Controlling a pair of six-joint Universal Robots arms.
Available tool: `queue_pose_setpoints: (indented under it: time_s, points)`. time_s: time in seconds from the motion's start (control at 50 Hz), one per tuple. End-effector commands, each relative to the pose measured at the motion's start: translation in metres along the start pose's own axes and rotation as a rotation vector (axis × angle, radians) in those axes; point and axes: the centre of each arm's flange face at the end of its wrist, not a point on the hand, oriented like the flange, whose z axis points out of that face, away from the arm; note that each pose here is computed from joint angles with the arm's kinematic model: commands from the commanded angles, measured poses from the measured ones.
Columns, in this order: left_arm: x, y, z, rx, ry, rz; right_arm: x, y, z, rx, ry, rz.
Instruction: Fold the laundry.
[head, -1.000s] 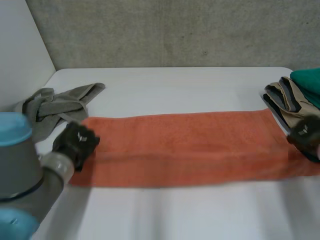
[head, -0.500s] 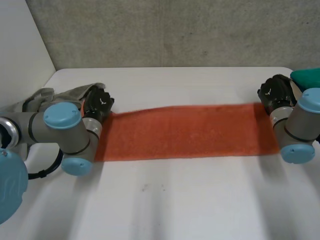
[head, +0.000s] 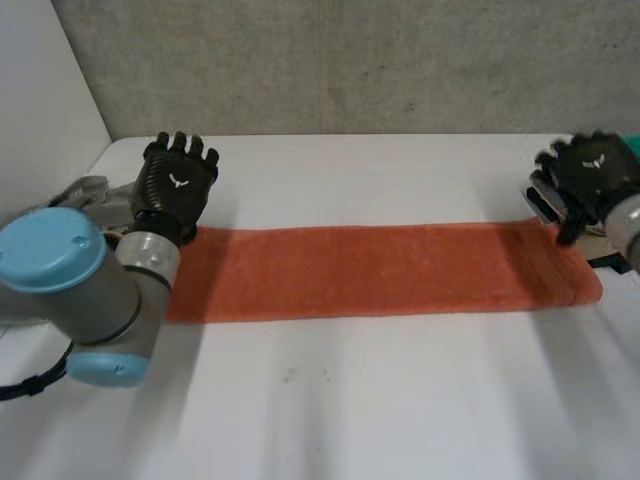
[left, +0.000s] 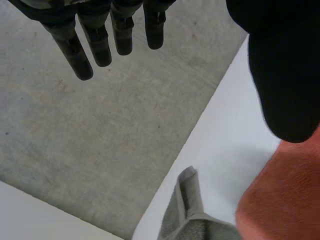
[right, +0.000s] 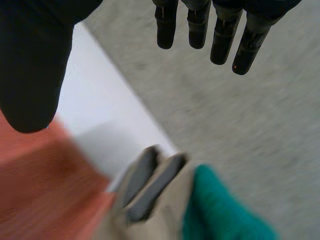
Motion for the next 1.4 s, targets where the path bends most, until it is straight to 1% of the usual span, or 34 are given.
queue_pose_setpoints:
  time_s: [0.02, 0.14, 0.18, 0.32, 0.46, 0.54, 0.62, 0.7, 0.74, 0.8, 0.9, 0.94, 0.96, 1.0, 1.02, 1.08, 1.1, 1.16, 1.18, 1.24, 1.26, 1.32, 1.34, 1.4]
  points:
    - [-0.001, -0.001, -0.029, -0.029, 0.028, -0.12, 0.005, 0.036, -0.028, -0.231, -0.183, 0.117]
    - [0.005, 0.003, -0.035, -0.044, 0.051, -0.137, 0.011, 0.059, -0.022, -0.251, -0.152, 0.119]
    - [0.007, 0.004, -0.036, -0.046, 0.056, -0.138, 0.006, 0.074, -0.014, -0.253, -0.148, 0.1]
    - [0.009, 0.007, -0.036, -0.054, 0.061, -0.136, -0.007, 0.103, -0.001, -0.266, -0.152, 0.044]
    - [0.01, 0.007, -0.037, -0.058, 0.064, -0.136, -0.011, 0.121, 0.005, -0.296, -0.165, 0.03]
    - [0.01, 0.008, -0.037, -0.059, 0.065, -0.136, -0.001, 0.125, 0.01, -0.287, -0.127, 0.015]
    - [0.009, 0.007, -0.037, -0.058, 0.061, -0.136, 0.017, 0.133, 0.007, -0.319, -0.074, 0.012]
    - [0.007, 0.006, -0.037, -0.056, 0.056, -0.136, 0.041, 0.132, -0.001, -0.329, -0.009, 0.003]
    - [0.006, 0.005, -0.037, -0.054, 0.053, -0.136, 0.064, 0.132, -0.008, -0.336, 0.049, -0.018]
    - [0.006, 0.005, -0.039, -0.059, 0.053, -0.136, 0.087, 0.135, -0.016, -0.35, 0.098, -0.077]
    - [0.001, 0.001, -0.042, -0.049, 0.042, -0.138, 0.099, 0.138, -0.019, -0.367, 0.107, -0.191]
    - [-0.001, 0.0, -0.044, -0.049, 0.04, -0.138, 0.097, 0.131, -0.019, -0.353, 0.103, -0.227]
    - [-0.001, 0.0, -0.045, -0.05, 0.038, -0.138, 0.095, 0.117, -0.018, -0.321, 0.101, -0.252]
    - [-0.004, -0.002, -0.045, -0.042, 0.031, -0.138, 0.083, 0.092, -0.016, -0.251, 0.083, -0.28]
    - [-0.007, -0.004, -0.045, -0.039, 0.025, -0.138, 0.065, 0.066, -0.014, -0.176, 0.053, -0.302]
    - [-0.012, -0.005, -0.045, -0.038, 0.012, -0.137, 0.038, 0.035, -0.012, -0.07, 0.009, -0.326]
    - [-0.017, -0.006, -0.045, -0.036, -0.001, -0.138, 0.022, 0.016, -0.01, 0.001, -0.01, -0.343]
    - [-0.026, -0.007, -0.044, -0.033, -0.026, -0.139, -0.009, -0.016, -0.012, 0.125, -0.046, -0.367]
    - [-0.031, -0.008, -0.044, -0.033, -0.039, -0.138, -0.032, -0.039, -0.016, 0.217, -0.076, -0.385]
    - [-0.038, -0.009, -0.044, -0.031, -0.054, -0.141, -0.071, -0.073, -0.025, 0.355, -0.127, -0.4]
    - [-0.04, -0.01, -0.044, -0.029, -0.062, -0.147, -0.097, -0.088, -0.03, 0.426, -0.168, -0.405]
    - [-0.043, -0.012, -0.046, -0.024, -0.067, -0.159, -0.141, -0.102, -0.036, 0.521, -0.232, -0.413]
    - [-0.043, -0.013, -0.047, -0.025, -0.066, -0.168, -0.17, -0.112, -0.042, 0.584, -0.282, -0.41]
    - [-0.042, -0.011, -0.049, -0.032, -0.059, -0.187, -0.211, -0.117, -0.049, 0.648, -0.351, -0.407]
